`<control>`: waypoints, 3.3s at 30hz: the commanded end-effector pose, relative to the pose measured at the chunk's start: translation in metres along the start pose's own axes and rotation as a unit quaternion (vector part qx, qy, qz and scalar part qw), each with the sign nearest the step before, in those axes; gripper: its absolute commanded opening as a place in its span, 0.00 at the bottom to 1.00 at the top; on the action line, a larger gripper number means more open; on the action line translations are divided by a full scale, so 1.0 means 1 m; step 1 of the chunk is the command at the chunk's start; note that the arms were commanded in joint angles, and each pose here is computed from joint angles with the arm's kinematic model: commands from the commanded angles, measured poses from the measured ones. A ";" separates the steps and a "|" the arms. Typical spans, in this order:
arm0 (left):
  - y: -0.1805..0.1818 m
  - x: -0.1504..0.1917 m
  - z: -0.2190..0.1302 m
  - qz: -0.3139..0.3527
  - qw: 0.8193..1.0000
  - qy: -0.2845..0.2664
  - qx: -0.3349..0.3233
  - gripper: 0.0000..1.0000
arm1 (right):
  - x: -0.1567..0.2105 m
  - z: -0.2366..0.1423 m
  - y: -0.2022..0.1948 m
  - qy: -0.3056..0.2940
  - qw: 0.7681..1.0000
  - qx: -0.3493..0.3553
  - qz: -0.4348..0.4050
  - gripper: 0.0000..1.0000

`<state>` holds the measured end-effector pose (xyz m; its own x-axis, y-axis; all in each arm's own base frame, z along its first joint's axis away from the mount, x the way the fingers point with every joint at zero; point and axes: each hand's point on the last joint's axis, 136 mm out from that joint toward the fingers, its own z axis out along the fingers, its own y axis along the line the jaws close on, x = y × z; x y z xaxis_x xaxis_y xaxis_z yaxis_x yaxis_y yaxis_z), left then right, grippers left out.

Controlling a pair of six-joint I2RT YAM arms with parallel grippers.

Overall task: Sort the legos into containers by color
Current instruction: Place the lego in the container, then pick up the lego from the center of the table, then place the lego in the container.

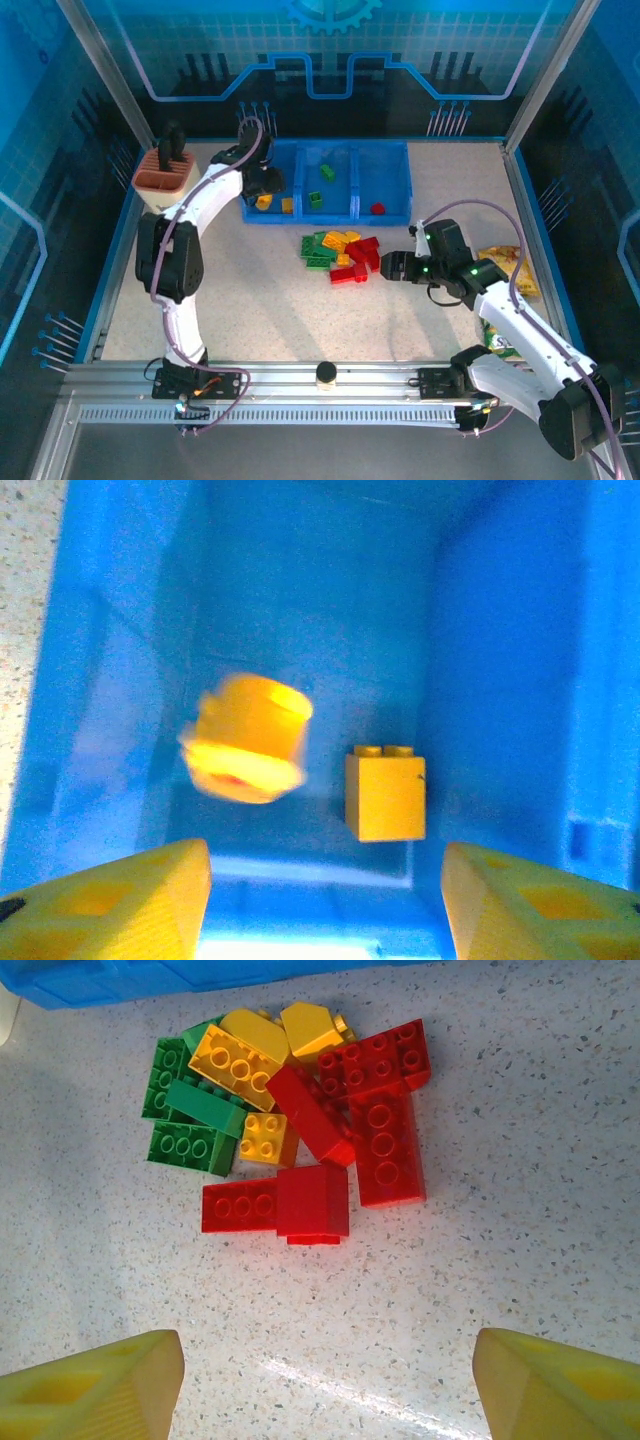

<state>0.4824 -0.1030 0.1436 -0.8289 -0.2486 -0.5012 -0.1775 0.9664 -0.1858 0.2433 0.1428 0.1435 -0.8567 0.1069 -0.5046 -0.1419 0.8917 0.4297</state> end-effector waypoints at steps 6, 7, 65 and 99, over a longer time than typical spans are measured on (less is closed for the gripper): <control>0.001 0.008 -0.099 -0.027 0.993 -0.088 0.079 0.63 | 0.002 0.008 0.017 0.023 0.999 0.005 -0.038 0.78; 0.003 0.015 -0.105 -0.030 0.992 -0.090 0.084 0.63 | 0.003 0.010 0.021 0.027 0.999 0.004 -0.045 0.79; 0.047 0.203 -0.131 -0.045 0.992 -0.030 0.117 0.60 | -0.026 0.069 0.023 0.056 0.989 0.114 -0.074 0.28; -0.001 0.242 -0.122 0.011 0.990 0.003 0.137 0.59 | -0.191 0.138 -0.034 0.072 0.985 0.147 -0.047 0.57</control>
<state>0.2140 -0.1540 0.1232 -0.8447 -0.2164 -0.4896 -0.0050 0.9178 -0.3970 0.4838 0.1493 0.1085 -0.9145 -0.0013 -0.4047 -0.0694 0.9857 0.1537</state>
